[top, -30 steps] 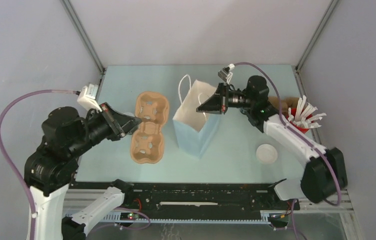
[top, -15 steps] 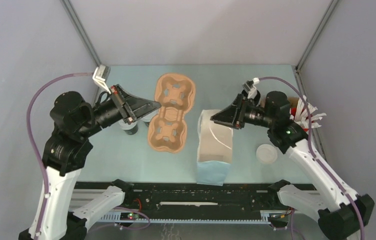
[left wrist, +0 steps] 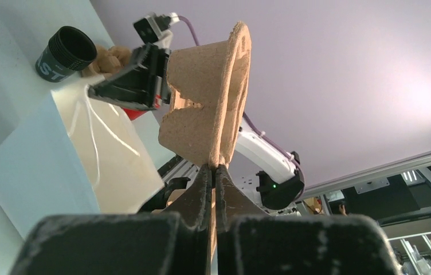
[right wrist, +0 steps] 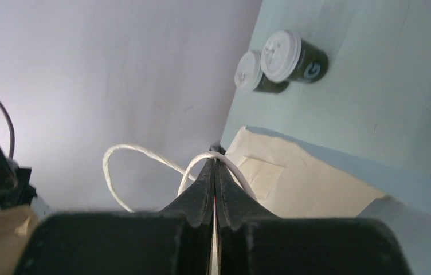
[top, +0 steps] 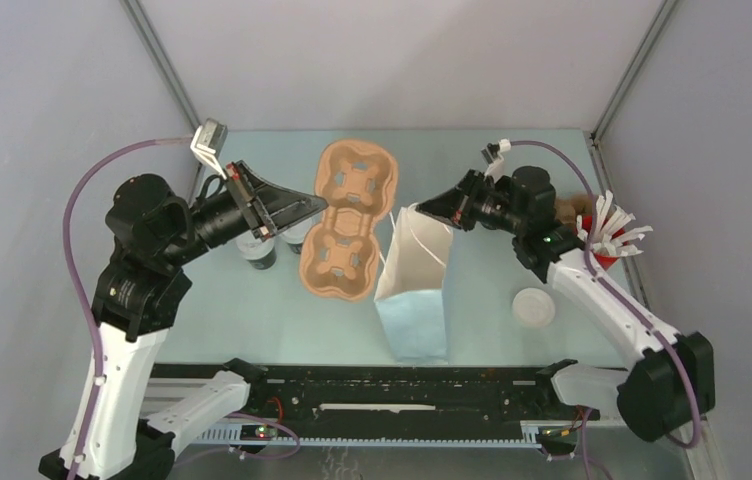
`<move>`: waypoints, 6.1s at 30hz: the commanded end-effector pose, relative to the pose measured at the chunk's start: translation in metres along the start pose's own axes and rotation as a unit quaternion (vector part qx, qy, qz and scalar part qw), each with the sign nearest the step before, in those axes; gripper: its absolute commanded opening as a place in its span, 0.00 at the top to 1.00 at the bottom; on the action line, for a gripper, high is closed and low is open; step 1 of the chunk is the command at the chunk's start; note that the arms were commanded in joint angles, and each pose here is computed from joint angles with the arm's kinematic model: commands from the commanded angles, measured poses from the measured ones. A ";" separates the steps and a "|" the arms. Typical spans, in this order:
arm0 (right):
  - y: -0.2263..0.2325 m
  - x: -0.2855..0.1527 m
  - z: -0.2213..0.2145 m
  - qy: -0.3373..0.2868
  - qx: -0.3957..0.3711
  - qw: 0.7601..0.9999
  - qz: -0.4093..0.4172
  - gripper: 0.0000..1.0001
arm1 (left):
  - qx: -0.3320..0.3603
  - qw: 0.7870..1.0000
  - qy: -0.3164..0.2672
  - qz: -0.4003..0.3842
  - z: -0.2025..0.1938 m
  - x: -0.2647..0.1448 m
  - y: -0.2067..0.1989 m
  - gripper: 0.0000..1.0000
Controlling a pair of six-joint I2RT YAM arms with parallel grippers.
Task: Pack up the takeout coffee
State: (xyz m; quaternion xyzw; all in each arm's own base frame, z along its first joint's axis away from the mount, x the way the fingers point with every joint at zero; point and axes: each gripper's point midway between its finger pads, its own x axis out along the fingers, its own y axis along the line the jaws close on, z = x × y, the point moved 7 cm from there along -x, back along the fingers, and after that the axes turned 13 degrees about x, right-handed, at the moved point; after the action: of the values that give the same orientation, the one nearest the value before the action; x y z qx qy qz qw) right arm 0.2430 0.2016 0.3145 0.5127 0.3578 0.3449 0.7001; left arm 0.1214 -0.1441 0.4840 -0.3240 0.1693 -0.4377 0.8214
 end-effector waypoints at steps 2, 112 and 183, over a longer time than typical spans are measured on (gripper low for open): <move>0.029 0.030 0.028 -0.079 -0.013 0.993 0.092 0.99 | 0.017 1.000 -0.018 -0.008 0.002 -0.015 -0.014 1.00; -0.013 -0.022 -0.204 0.107 -0.763 0.502 -0.393 0.95 | 0.012 0.956 -0.126 0.266 -0.022 -0.082 0.036 1.00; 0.236 -0.083 -0.032 -0.044 -0.762 0.611 0.209 0.15 | 0.008 0.986 -0.129 0.105 0.057 0.006 -0.013 1.00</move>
State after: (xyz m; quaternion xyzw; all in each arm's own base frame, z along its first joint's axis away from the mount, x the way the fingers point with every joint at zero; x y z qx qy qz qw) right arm 0.1607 0.1805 0.4983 -0.0042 0.0187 0.5435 0.8392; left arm 0.1563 -0.1362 0.5203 -0.3990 0.1279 -0.3284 0.8465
